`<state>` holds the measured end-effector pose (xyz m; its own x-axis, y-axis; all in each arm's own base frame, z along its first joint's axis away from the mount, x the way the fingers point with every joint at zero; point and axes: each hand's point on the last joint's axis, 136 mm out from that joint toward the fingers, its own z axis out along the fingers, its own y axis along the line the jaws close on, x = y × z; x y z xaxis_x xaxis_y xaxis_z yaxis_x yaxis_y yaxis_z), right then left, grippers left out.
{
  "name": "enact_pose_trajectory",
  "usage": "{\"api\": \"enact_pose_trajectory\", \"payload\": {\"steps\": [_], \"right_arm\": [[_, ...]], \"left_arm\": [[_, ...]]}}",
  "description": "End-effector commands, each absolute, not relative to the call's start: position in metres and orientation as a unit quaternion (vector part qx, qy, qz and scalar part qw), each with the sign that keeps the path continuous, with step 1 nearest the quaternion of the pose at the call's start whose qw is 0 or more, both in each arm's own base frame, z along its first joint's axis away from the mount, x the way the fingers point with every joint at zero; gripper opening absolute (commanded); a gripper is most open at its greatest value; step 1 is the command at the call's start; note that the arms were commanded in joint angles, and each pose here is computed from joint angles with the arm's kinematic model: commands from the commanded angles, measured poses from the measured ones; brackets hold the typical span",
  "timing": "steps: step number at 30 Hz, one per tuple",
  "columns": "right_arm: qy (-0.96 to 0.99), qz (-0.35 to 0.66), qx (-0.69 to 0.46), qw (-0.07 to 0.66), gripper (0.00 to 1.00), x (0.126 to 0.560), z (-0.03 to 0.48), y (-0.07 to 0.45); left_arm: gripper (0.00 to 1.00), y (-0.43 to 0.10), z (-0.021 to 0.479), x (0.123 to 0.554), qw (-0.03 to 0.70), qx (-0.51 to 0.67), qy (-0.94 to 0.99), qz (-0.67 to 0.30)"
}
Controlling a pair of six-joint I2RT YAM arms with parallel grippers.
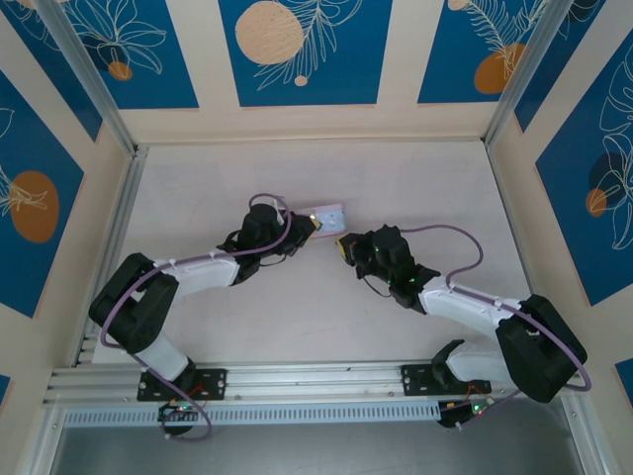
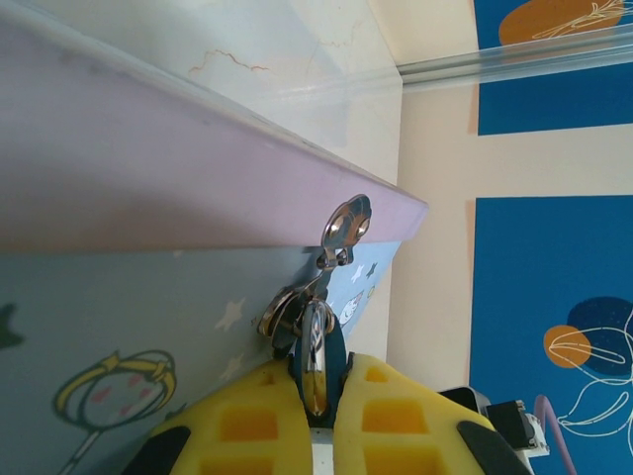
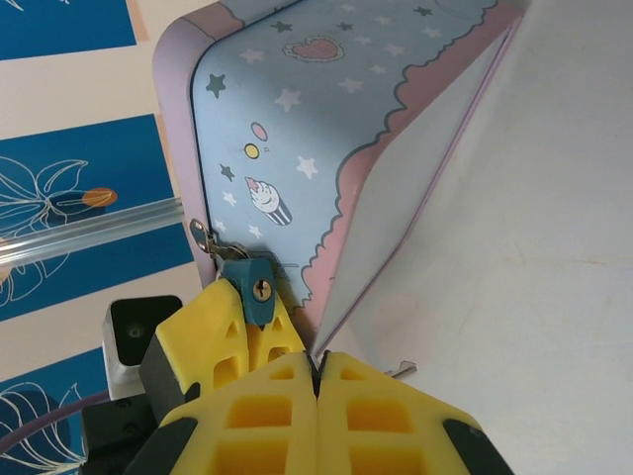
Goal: Unlock a padlock with a key
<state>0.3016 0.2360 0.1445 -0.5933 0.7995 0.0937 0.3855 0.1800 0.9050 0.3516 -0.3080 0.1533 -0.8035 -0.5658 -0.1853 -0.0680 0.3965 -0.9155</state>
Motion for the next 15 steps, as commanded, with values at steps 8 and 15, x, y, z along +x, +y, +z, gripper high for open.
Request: {"api": "enact_pose_trajectory", "payload": {"steps": [8, 15], "right_arm": [[0.727, 0.506, 0.404, 0.228, 0.00, 0.324, 0.157, 0.250], [0.728, 0.504, 0.405, 0.227, 0.00, 0.328, 0.153, 0.254]], "left_arm": [[0.00, -0.305, 0.179, 0.357, 0.273, -0.195, 0.777, -0.533], [0.00, -0.306, 0.180, 0.356, 0.274, -0.195, 0.777, -0.533]]}}
